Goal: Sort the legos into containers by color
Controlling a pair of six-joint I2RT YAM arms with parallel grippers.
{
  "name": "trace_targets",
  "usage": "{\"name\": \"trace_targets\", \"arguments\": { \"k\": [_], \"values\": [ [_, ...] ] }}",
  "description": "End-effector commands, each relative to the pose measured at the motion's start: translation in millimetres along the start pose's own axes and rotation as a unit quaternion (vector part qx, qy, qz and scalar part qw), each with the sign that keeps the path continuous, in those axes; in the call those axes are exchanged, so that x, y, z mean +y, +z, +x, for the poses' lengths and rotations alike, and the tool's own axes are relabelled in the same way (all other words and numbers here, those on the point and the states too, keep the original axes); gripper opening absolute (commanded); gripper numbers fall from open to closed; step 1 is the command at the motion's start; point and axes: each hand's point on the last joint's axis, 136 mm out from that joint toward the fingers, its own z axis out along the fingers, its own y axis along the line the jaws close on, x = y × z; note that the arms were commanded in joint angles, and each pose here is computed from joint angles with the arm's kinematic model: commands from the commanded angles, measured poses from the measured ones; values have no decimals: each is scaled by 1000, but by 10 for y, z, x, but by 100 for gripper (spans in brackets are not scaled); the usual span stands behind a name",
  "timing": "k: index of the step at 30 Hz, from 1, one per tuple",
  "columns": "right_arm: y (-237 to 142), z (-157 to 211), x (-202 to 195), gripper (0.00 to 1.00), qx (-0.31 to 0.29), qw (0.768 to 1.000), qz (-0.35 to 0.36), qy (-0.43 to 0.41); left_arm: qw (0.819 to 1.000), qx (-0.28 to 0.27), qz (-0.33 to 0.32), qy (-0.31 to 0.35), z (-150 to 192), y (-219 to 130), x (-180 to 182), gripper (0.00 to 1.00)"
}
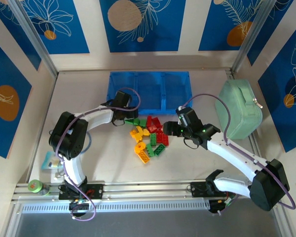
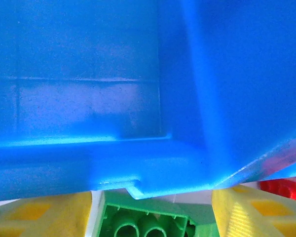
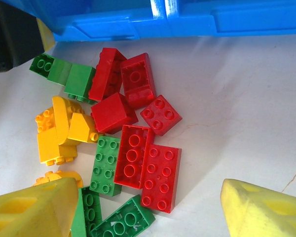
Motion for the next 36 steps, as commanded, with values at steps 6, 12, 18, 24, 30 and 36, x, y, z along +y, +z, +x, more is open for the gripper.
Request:
{"name": "trace_targets", "arguments": {
  "k": [6,12,18,24,30,36],
  "values": [
    [-4,24,19,76,-3,1000,-6,3,1000,24,-13,-13,249,91,181,61],
    [1,51,22,76,1,1000,-7,2,999,27,-23,-21,349,105,264,58],
    [-39,70,5,75,-1,1000,-5,4,999,29,-29,-21,381,81,299,54],
    [-97,55,3,75,-8,1000,-6,2,998,26,-44,-28,505,-30,423,54],
    [-121,66,14,75,-7,1000,-8,1,998,24,-46,-39,651,-154,512,55],
    [-139,71,33,75,-10,1000,-13,3,998,19,-41,-47,708,-283,518,65]
  ]
}}
